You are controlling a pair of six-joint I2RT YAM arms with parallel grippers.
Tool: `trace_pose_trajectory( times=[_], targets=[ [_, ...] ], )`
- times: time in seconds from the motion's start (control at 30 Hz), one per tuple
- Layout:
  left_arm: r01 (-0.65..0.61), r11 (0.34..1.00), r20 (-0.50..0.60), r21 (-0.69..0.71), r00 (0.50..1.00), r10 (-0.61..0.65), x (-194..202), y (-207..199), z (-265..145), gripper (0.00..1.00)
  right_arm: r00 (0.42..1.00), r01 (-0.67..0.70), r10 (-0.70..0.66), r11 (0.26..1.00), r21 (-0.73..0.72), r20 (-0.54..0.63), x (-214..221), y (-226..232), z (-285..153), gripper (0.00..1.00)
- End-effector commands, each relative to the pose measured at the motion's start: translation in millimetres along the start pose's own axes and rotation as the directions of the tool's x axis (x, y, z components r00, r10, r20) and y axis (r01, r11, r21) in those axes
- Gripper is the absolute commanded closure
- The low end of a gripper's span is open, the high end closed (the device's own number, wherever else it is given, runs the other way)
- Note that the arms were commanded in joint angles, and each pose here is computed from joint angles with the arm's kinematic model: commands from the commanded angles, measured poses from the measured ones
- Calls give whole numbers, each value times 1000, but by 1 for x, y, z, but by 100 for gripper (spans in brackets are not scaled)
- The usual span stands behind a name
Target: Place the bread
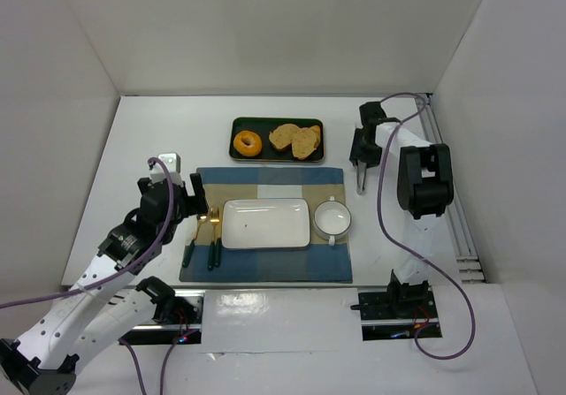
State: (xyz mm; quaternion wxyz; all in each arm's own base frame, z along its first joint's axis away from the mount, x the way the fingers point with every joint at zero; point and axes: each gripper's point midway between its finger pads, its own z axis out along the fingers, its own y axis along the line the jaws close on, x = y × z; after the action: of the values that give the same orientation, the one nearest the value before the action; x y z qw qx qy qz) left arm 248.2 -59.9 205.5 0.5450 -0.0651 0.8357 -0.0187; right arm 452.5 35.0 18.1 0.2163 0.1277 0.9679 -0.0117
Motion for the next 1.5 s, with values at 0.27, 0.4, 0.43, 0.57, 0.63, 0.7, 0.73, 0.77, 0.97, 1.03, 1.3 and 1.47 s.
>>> trace_pose_trajectory(
  times=[0.27, 0.4, 0.43, 0.57, 0.63, 0.7, 0.73, 0.77, 0.97, 1.03, 1.3, 1.47],
  targets=[
    [17, 1000, 34, -10, 999, -17, -8, 1, 1, 0, 988, -11, 20, 998, -55, 153, -49, 18, -65, 47],
    [26, 1000, 31, -2, 999, -26, -8, -1, 1, 0, 967, 1, 14, 998, -61, 255, -77, 20, -112, 47],
    [31, 1000, 38, 2, 999, -31, -9, -2, 2, 0, 964, 1, 17, 998, -65, 265, -79, 20, -120, 47],
    [35, 999, 31, -1, 999, -35, -6, -1, 3, 0, 944, 15, 17, 995, -96, 328, -90, 23, -163, 47],
    [40, 999, 35, 10, 999, -40, -7, -4, 3, 0, 939, 37, 5, 993, -116, 344, -89, 28, -174, 47],
    [49, 999, 35, 11, 998, -49, -7, -4, 3, 0, 938, 70, -3, 981, -182, 347, -79, 36, -184, 47],
    [48, 999, 31, 19, 998, -49, -7, -6, 3, 0, 934, 77, 1, 976, -204, 358, -78, 39, -187, 47],
    [48, 999, 31, 19, 998, -49, -4, -5, 2, 0, 938, 89, -2, 968, -234, 347, -67, 41, -188, 47],
    [62, 997, 52, 39, 997, -64, -10, -6, -1, 0, 939, 162, -25, 913, -374, 344, -41, 62, -198, 47],
    [62, 997, 52, 39, 997, -64, -10, -6, -1, 0, 942, 180, -31, 888, -424, 334, -32, 69, -203, 47],
    [62, 997, 48, 49, 997, -64, -7, -6, -4, 0, 938, 224, -45, 835, -503, 343, -20, 79, -217, 47],
    [62, 997, 48, 49, 997, -64, -7, -6, -4, 0, 942, 248, -65, 795, -554, 329, -7, 87, -213, 47]
  ],
)
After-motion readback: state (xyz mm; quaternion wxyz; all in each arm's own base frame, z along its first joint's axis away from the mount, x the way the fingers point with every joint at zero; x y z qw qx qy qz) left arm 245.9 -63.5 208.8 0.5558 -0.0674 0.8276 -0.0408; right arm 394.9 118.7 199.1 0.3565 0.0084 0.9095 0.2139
